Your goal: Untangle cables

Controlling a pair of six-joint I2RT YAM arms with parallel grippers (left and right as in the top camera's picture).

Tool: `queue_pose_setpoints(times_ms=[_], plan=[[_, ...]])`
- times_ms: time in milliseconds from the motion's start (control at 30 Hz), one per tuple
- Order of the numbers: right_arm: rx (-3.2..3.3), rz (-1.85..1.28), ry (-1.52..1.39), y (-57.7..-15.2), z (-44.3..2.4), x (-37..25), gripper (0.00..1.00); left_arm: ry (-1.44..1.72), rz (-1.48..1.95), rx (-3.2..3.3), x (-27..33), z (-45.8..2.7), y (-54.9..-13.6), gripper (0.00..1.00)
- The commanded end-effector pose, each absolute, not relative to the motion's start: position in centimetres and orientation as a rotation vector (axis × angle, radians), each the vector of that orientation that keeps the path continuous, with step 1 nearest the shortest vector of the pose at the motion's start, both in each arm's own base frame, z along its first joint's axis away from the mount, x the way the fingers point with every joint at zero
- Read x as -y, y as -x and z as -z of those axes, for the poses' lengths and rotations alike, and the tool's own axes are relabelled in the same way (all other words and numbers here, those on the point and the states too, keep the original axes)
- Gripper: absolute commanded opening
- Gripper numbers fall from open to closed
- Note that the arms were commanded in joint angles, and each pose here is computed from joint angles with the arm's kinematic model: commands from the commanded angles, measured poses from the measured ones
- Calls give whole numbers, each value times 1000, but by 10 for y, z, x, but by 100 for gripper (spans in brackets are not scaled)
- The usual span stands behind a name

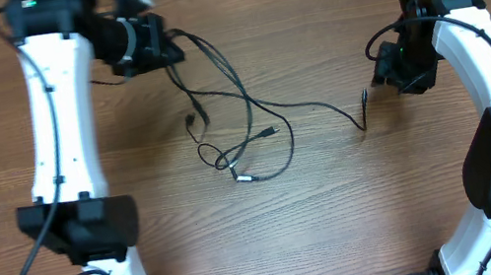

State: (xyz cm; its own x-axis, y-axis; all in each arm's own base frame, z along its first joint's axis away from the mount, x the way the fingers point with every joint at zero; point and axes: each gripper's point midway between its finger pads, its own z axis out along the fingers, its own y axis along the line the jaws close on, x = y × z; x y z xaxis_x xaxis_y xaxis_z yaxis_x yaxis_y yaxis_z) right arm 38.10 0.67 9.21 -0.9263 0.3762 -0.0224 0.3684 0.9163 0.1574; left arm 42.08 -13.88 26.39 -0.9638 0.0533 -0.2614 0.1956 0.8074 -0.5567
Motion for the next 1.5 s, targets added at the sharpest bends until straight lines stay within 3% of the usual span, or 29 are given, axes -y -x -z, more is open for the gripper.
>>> queue_pose_setpoints(times_ms=[0, 67, 133, 167, 200, 367, 533, 633, 867, 967, 1067, 1233, 1367, 1433, 1467], plan=[[-2988, -391, -540, -390, -103, -22, 60, -416, 466, -2783, 160, -255, -411, 17], [-2984, -414, -538, -391, -103, -25, 65, -500, 203, -2788, 161, -245, -411, 32], [-2984, -414, -538, -391, -103, -25, 70, -535, 72, -2782, 164, -240, -411, 39], [-2983, -414, -538, -391, -103, -25, 72, -543, 32, -2779, 168, -237, -412, 80], [-2980, -414, -536, -392, -103, -25, 73, -546, 15, -2772, 171, -236, -414, 100], [-2968, -415, -530, -395, -104, -25, 78, -345, 61, -2786, 166, -236, -422, 100], [-2944, -416, -521, -401, -105, -24, 81, -364, 275, -2854, 193, -226, -409, 99], [-2941, -415, -519, -402, -105, -24, 82, -360, 261, -2903, 197, -207, -410, 95], [-2945, -415, -521, -401, -104, -24, 82, -207, 175, -3088, 187, -139, -419, 95], [-2954, -414, -523, -399, -104, -25, 82, -242, 100, -3138, 184, -106, -424, 78], [-2966, -391, -528, -396, -103, -23, 82, -251, 6, -3149, 177, -84, -432, 70], [-2973, -357, -531, -394, -101, -19, 82, -544, 66, -3176, 185, -53, -429, 67], [-2974, -359, -533, -394, -101, -19, 82, -584, 45, -3204, 184, -31, -429, 67], [-2975, -359, -531, -394, -101, -20, 82, -585, 26, -3214, 181, -24, -429, 57], [-2975, -358, -528, -394, -101, -19, 82, -581, 24, -3223, 181, -20, -429, 47]])
